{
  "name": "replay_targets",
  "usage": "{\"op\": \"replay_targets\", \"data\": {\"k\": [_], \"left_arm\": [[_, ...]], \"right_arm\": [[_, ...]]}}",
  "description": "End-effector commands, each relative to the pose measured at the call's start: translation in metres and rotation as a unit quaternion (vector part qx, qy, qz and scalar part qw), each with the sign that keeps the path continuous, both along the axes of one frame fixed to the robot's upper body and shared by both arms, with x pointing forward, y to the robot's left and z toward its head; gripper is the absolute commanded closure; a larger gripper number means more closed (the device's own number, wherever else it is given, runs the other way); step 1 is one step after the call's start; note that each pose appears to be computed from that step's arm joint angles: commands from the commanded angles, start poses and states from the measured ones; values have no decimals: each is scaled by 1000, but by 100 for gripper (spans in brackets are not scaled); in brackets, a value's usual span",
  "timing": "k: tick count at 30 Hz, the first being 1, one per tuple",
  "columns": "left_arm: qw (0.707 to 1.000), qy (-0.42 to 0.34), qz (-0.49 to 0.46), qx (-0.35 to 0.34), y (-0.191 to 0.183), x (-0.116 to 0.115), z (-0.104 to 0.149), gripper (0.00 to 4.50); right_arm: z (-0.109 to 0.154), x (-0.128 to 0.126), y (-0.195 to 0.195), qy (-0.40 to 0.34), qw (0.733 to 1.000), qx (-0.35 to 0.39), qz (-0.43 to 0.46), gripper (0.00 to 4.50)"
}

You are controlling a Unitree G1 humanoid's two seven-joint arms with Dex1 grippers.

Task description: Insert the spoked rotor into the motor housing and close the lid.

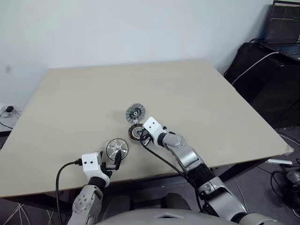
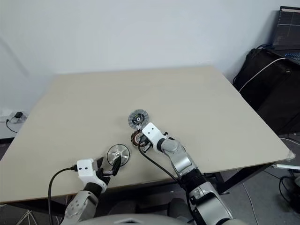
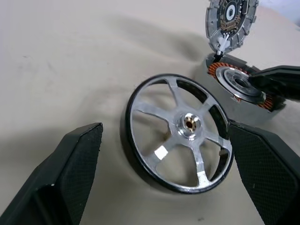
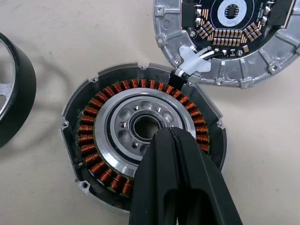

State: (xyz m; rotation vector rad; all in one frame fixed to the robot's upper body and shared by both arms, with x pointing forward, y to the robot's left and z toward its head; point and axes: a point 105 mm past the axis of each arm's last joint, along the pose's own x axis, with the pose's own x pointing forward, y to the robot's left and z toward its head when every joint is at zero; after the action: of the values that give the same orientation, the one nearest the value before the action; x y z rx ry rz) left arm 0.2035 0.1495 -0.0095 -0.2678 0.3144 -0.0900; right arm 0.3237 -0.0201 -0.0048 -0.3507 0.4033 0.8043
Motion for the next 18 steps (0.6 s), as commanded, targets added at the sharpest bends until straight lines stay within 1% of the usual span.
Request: {"op": "replay_targets", "data": {"k": [1, 3, 7, 11, 18], "left_arm": [[1000, -30, -6, -1, -2, 7, 15, 0], [1000, -30, -4, 1, -1, 7, 15, 0], [999, -36, 6, 14, 3, 6, 16, 0], [999, -44, 17, 1, 5, 5, 17, 0], [997, -23, 5, -72, -2, 6, 12, 0]], "right_arm": [[29, 4, 9, -37, 998, 40, 5, 448], [41, 1, 15, -52, 997, 61, 14, 448], [56, -10, 18, -63, 993, 95, 29, 448], [55, -22, 9, -63, 993, 92, 31, 448], [45, -36, -13, -42, 996, 82, -1, 448]]}}
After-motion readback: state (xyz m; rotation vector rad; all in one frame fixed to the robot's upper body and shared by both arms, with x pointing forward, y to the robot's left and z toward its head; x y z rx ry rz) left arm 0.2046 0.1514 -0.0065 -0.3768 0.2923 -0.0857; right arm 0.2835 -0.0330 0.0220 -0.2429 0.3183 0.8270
